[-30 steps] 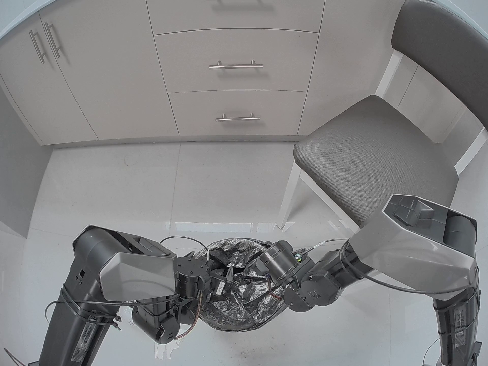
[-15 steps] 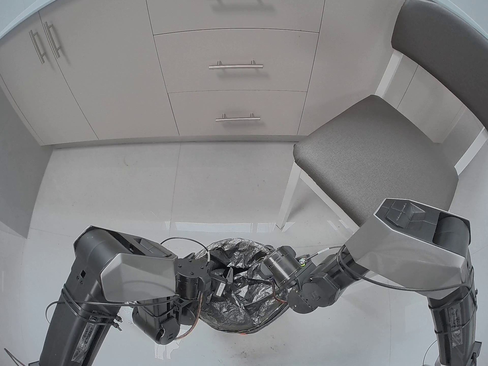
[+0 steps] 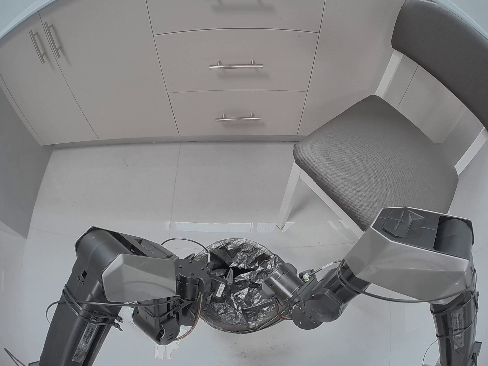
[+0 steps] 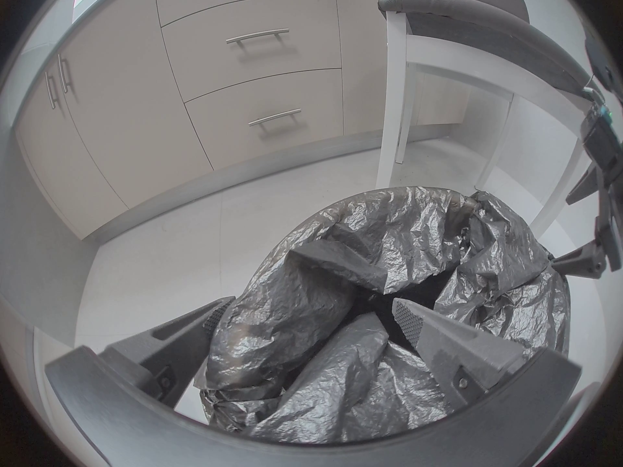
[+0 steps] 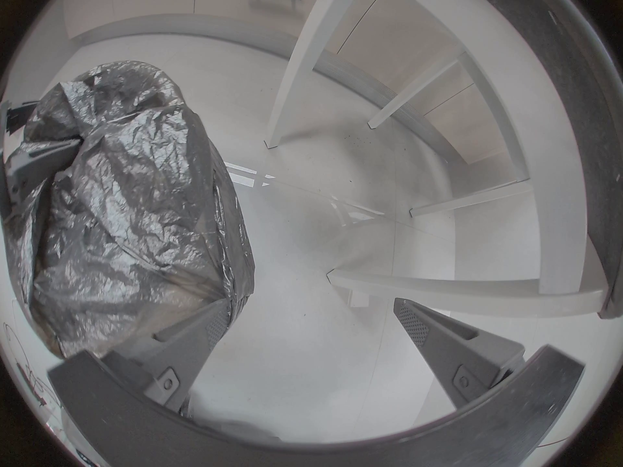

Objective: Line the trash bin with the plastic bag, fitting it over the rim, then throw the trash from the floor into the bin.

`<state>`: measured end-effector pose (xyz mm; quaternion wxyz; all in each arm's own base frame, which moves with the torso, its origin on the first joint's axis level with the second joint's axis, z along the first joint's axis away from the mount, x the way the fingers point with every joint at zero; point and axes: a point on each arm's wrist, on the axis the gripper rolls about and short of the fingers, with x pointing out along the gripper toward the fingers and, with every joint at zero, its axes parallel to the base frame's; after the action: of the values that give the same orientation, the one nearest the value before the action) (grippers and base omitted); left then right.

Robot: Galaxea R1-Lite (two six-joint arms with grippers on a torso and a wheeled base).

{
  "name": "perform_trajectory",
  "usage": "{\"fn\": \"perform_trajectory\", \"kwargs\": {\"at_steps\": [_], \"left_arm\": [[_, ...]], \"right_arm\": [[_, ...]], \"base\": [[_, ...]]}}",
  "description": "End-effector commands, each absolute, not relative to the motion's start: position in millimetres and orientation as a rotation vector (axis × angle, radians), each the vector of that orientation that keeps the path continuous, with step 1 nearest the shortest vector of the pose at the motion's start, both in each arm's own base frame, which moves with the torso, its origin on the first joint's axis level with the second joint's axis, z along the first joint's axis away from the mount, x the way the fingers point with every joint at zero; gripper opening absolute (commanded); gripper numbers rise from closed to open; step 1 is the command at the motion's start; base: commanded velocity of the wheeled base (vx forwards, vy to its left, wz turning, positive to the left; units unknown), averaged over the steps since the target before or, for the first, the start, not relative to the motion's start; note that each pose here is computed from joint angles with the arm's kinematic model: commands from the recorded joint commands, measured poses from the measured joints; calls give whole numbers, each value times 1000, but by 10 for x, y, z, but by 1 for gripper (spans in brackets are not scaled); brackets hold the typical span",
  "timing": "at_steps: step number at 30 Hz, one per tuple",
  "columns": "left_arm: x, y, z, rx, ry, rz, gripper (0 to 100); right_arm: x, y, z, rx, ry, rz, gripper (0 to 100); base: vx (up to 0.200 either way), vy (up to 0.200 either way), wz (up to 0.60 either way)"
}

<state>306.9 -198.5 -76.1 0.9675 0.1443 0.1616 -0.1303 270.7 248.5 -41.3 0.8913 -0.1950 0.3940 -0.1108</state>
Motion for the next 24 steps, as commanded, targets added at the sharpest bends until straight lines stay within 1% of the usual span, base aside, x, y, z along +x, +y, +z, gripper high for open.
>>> {"fn": "perform_trajectory", "kwargs": {"at_steps": [1,5,9,15,20,24], "left_arm": [[3064,-1988,-767,293,328,-265,100],[3064,-1988,-767,293,328,-265,100],[3064,-1988,-771,293,328,-263,100],[3052,-2012,-769,290,326,-264,100],[3071,-2022,-734,253,317,-245,100],[3142,-2025,-706,244,291,-191,100]], "right_arm": [[2541,2530,-335,-411,809,-198,100],[2443,2576,-257,-414,797,-170,100],[2283,2672,-134,-413,774,-113,100],[2216,2855,-86,-369,702,-50,100],[2343,2887,35,-348,657,-39,100],[2530,2958,92,-331,596,-19,100]], "base": [[0,0,0],[0,0,0],[0,0,0],[0,0,0],[0,0,0],[0,0,0]]}}
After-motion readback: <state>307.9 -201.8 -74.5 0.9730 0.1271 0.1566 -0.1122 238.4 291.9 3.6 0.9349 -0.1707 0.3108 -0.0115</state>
